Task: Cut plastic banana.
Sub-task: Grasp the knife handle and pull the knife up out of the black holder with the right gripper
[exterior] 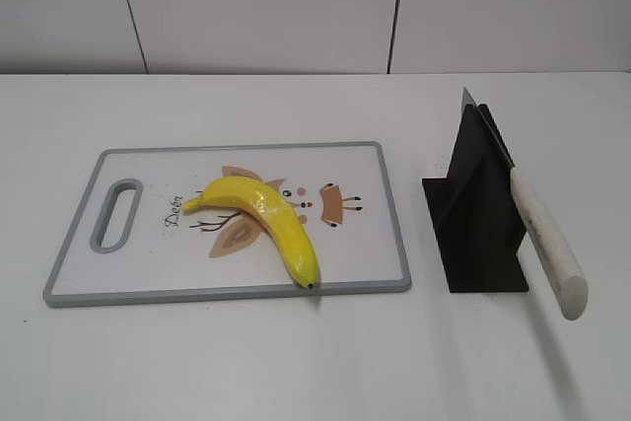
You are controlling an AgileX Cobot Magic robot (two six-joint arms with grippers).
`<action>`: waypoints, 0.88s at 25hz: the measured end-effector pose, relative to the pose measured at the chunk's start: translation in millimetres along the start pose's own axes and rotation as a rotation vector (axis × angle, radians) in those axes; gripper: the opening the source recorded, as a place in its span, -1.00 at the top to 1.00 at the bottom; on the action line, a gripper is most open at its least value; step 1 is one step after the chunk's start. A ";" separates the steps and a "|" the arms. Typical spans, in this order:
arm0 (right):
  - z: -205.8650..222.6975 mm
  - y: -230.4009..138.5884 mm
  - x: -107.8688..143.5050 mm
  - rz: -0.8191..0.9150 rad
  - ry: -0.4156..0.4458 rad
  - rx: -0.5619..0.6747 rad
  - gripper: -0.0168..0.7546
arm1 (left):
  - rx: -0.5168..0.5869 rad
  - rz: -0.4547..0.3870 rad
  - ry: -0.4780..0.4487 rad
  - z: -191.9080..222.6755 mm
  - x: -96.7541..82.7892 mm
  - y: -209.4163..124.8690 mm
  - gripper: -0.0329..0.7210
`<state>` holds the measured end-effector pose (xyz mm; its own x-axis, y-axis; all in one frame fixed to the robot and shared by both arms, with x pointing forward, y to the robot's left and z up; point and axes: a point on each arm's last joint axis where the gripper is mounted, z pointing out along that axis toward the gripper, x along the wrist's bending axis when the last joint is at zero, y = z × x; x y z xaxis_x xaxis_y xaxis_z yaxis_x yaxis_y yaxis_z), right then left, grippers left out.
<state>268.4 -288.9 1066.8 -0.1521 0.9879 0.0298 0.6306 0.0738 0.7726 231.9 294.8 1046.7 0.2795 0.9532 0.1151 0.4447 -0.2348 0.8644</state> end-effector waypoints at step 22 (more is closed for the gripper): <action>96.6 94.4 49.1 -0.104 0.140 0.503 -0.54 | 0.000 0.000 0.000 0.0 0.0 0.0 -0.34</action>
<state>393.9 -220.3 1079.9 -0.3118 0.9467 0.0806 0.8886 0.2606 0.3775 232.0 294.8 1046.7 0.2794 0.9532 0.1153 0.4447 -0.2349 0.8643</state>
